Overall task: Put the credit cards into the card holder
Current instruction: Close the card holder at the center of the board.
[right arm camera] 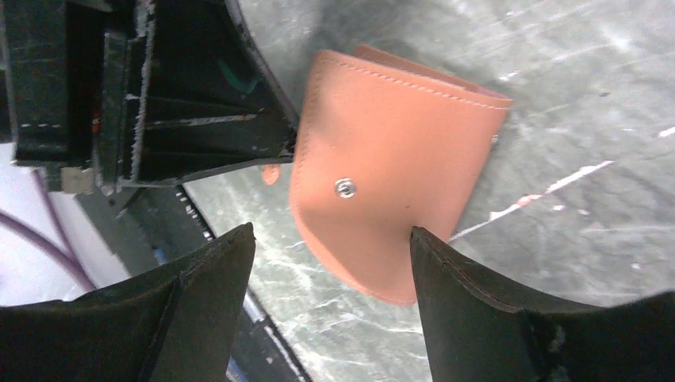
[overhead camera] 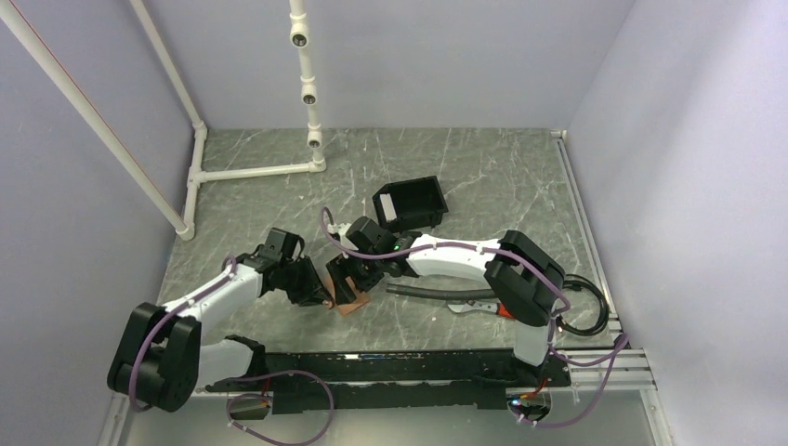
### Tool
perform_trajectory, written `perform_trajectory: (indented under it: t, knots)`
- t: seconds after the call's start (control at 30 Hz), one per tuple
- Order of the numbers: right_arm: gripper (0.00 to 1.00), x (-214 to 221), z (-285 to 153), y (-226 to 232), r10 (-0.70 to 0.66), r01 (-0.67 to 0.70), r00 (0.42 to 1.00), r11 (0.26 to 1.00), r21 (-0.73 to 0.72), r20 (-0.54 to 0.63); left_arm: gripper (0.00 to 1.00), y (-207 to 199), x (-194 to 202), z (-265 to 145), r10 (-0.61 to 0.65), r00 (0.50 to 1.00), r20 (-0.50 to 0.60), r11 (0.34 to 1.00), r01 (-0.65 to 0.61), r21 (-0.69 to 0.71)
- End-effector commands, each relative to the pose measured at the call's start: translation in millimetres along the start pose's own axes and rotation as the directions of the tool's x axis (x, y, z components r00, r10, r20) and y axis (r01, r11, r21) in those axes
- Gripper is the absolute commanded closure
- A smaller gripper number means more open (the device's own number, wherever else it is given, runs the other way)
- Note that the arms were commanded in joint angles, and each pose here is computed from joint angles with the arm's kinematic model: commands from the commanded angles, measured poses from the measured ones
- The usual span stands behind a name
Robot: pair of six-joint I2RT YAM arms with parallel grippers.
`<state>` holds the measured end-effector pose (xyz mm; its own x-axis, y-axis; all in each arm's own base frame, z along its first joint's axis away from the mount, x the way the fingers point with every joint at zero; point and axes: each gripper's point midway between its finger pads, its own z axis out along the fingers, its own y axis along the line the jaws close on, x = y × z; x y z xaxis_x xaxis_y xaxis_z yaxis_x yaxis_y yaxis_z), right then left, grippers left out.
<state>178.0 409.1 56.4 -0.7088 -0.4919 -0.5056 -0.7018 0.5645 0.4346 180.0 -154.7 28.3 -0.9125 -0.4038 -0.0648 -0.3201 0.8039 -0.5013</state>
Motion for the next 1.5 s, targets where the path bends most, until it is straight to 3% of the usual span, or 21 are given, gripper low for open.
perform_trajectory:
  t: [0.0, 0.17, 0.33, 0.47, 0.57, 0.7, 0.87, 0.93, 1.17, 1.3, 1.47]
  knots:
    - [0.26, -9.2, -1.3, 24.7, 0.038, -0.038, 0.999, 0.985, -0.167, -0.006, 0.73, -5.2, -7.1, -2.1, -0.001, 0.997, 0.079, 0.999, -0.003, 0.053]
    - [0.3, -11.0, 3.6, 23.0, 0.136, -0.131, 0.991, 0.954, -0.27, 0.003, 0.74, -10.3, -8.1, -6.6, 0.002, 0.993, 0.121, 0.994, -0.015, 0.106]
    - [0.48, -6.9, 12.8, 0.3, 0.248, -0.242, 0.968, 0.917, -0.316, -0.022, 0.73, -16.6, -10.1, -13.4, -0.003, 0.987, 0.163, 0.987, -0.023, 0.156]
    - [0.56, -0.4, 18.8, -4.3, 0.248, -0.251, 0.967, 0.912, -0.326, -0.051, 0.71, -27.4, -13.0, -17.8, 0.005, 0.984, 0.179, 0.978, -0.043, 0.204]
    - [0.55, -0.2, 15.7, 1.9, 0.233, -0.234, 0.971, 0.9, -0.367, -0.046, 0.65, -39.6, -17.0, -19.7, 0.009, 0.983, 0.185, 0.966, -0.057, 0.252]
    - [0.45, -3.2, 9.3, 8.3, 0.211, -0.202, 0.977, 0.893, -0.403, -0.022, 0.58, -45.1, -20.0, -15.3, 0.011, 0.987, 0.163, 0.965, -0.053, 0.257]
    - [0.44, 2.7, 16.9, 3.4, 0.214, -0.216, 0.976, 0.895, -0.389, -0.049, 0.65, -49.4, -20.8, -17.3, -0.004, 0.987, 0.16, 0.962, -0.04, 0.27]
    - [0.52, 4.1, 17.8, 2.1, 0.219, -0.222, 0.974, 0.895, -0.387, -0.051, 0.61, -45.7, -17.1, -21.9, -0.018, 0.985, 0.172, 0.961, -0.03, 0.273]
    - [0.63, 7.6, 24.1, -7.4, 0.231, -0.243, 0.97, 0.909, -0.34, -0.076, 0.48, -27.9, -8.4, -31.0, -0.054, 0.983, 0.177, 0.978, 0.016, 0.206]
    - [0.64, 7.9, 24.2, -9.9, 0.226, -0.238, 0.971, 0.916, -0.323, -0.075, 0.34, -19.7, -1.1, -35.1, -0.093, 0.985, 0.147, 0.985, 0.069, 0.158]
    - [0.67, 12.1, 26.9, -17.7, 0.222, -0.234, 0.972, 0.93, -0.282, -0.074, 0.23, -16.8, -5.5, -42.7, -0.116, 0.974, 0.197, 0.985, 0.087, 0.152]
